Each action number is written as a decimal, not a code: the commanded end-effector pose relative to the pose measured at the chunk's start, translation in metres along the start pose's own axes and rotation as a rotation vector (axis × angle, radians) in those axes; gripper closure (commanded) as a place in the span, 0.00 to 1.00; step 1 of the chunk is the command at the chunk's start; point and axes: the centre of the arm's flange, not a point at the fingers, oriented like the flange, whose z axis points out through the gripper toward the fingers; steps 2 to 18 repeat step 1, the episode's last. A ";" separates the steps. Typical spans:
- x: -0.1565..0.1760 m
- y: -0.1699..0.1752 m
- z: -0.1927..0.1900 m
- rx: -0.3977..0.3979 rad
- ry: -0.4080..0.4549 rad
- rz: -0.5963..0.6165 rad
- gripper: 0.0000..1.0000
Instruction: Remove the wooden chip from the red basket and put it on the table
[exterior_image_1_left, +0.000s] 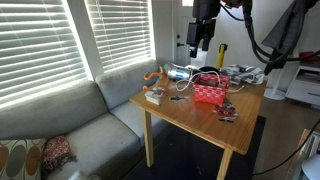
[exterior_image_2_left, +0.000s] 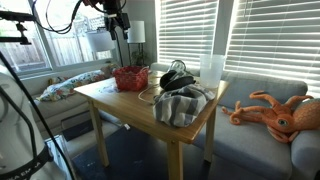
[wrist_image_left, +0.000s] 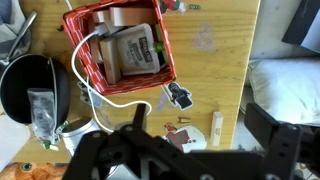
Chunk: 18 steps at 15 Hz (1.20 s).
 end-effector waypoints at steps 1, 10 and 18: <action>0.000 0.000 0.000 0.000 -0.001 0.000 0.00; 0.000 0.000 0.000 0.000 -0.001 0.000 0.00; 0.000 0.000 0.000 0.000 -0.001 0.000 0.00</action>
